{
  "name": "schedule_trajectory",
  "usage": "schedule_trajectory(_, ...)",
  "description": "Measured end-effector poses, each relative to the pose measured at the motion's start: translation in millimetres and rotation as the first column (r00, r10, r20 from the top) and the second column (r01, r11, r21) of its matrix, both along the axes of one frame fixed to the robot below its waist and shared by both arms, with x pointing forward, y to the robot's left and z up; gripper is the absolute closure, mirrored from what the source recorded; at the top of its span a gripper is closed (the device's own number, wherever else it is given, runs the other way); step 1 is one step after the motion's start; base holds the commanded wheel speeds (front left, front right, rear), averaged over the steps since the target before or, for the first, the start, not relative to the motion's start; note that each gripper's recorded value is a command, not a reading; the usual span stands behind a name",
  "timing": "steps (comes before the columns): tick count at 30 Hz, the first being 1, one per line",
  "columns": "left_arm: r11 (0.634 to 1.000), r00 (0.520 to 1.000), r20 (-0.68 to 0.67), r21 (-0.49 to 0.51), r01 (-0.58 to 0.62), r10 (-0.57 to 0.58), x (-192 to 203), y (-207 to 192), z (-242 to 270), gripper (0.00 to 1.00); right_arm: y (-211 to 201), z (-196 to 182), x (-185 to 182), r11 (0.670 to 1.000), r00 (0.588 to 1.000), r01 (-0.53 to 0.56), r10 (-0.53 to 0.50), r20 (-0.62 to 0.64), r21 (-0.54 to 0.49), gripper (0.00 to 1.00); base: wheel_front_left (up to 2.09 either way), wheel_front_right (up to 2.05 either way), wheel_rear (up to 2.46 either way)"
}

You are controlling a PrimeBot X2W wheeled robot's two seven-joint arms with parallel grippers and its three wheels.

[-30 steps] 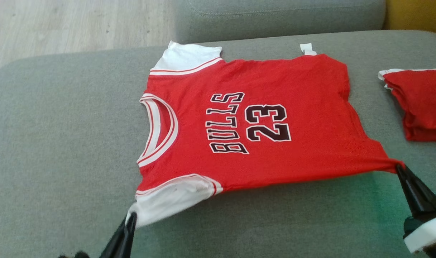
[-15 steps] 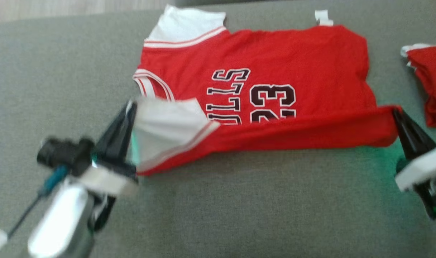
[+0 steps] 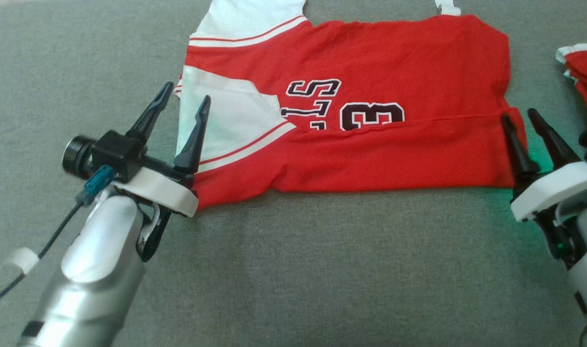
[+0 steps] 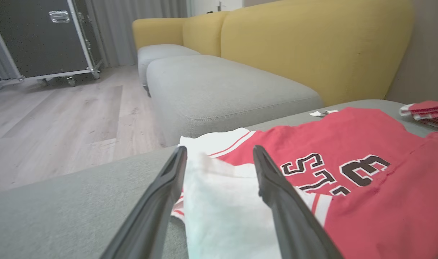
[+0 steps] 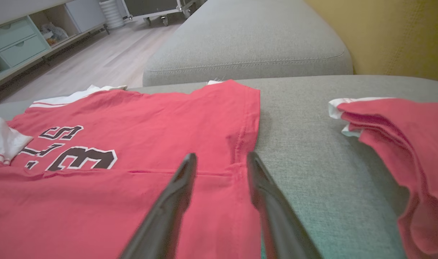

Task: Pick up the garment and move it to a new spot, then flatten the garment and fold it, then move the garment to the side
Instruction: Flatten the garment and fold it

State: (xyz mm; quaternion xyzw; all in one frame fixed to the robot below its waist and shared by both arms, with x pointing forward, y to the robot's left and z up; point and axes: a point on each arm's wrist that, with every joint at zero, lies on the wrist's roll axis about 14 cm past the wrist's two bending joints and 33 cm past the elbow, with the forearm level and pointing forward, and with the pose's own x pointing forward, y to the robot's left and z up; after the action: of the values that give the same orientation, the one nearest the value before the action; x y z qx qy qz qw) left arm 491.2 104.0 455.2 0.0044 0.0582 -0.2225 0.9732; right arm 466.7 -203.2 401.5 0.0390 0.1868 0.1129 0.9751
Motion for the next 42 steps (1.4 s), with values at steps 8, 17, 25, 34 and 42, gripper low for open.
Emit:
schedule_trajectory(8, 0.976, 0.978, -0.114, -0.11, -0.188, 0.176, -50, 8, -28, 0.0, 2, 11, -8, 0.998, 0.996, 0.039, -0.043, 0.075, 0.052, 0.0, 0.0, 0.0, 0.0)
schedule_trajectory(17, 0.942, 0.891, -0.344, -0.053, -0.332, 0.295, -108, 29, -94, 0.0, -2, 3, -34, 0.995, 0.996, 0.076, -0.08, 0.046, 0.07, 0.0, 0.0, 0.0, 0.0)
schedule_trajectory(25, 0.913, 0.9, -0.289, -0.148, -0.38, 0.327, -90, 34, -67, 0.0, -4, 2, -38, 0.995, 0.996, 0.081, -0.084, 0.042, 0.06, 0.0, 0.0, 0.0, 0.0)
schedule_trajectory(34, 0.915, 0.906, -0.258, -0.14, -0.378, 0.335, -86, 36, -61, 0.0, -4, 0, -41, 0.996, 0.996, 0.079, -0.081, 0.036, 0.051, 0.0, 0.0, 0.0, 0.0)
schedule_trajectory(42, 0.926, 0.875, -0.369, -0.084, -0.368, 0.314, -93, 29, -97, 0.0, 2, -12, -44, 0.996, 0.998, 0.069, -0.069, 0.008, 0.057, 0.0, 0.0, 0.0, 0.0)
